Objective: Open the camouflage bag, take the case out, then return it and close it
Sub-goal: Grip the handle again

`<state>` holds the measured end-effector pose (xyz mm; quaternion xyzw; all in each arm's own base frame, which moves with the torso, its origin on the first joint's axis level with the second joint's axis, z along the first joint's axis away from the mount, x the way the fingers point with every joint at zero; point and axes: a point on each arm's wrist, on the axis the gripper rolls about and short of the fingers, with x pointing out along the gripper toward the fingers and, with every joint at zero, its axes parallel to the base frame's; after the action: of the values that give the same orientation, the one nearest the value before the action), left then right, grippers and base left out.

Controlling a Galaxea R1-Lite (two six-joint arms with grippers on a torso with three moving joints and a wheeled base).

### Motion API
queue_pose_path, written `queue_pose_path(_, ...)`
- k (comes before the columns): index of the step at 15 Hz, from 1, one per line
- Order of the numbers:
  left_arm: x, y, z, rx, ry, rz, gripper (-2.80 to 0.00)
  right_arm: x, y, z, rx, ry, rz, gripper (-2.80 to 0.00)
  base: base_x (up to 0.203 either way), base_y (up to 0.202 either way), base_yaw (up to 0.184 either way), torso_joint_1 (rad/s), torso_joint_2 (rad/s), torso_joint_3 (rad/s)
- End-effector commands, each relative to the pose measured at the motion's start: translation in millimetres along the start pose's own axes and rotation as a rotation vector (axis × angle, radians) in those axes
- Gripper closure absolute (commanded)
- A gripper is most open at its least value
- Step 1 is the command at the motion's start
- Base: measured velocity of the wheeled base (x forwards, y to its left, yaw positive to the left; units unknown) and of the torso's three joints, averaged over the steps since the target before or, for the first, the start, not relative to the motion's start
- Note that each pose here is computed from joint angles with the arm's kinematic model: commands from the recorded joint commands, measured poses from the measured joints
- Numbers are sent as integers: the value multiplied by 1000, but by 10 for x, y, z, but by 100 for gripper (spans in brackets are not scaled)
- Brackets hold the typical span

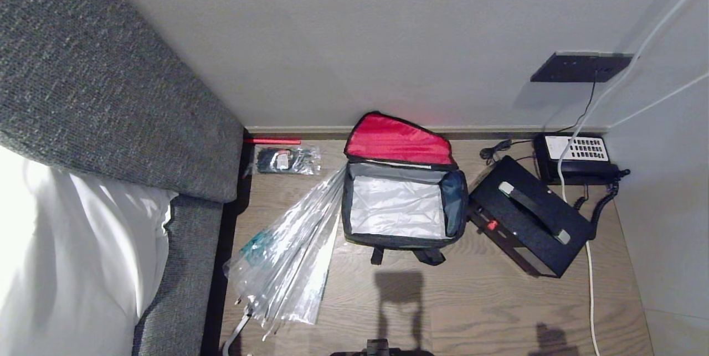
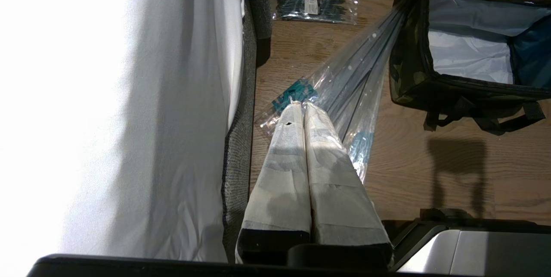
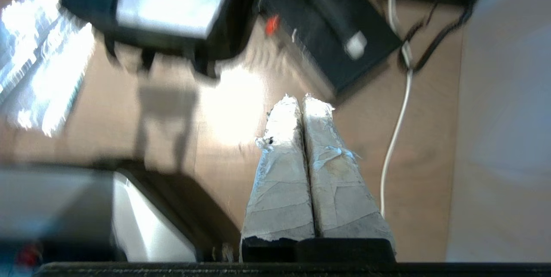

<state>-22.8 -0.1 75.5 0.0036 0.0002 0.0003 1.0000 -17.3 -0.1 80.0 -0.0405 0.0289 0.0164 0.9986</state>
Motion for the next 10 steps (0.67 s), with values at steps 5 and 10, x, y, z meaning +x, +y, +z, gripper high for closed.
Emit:
queue_pose_path(5, 0, 0, 0, 0, 0, 1, 0, -77, 4, -54, 42, -98, -18, 0, 0, 0, 0, 0, 0, 0)
queue_pose_path(10, 0, 0, 0, 0, 0, 1, 0, -75, 4, -54, 45, -95, -18, 0, 0, 0, 0, 0, 0, 0)
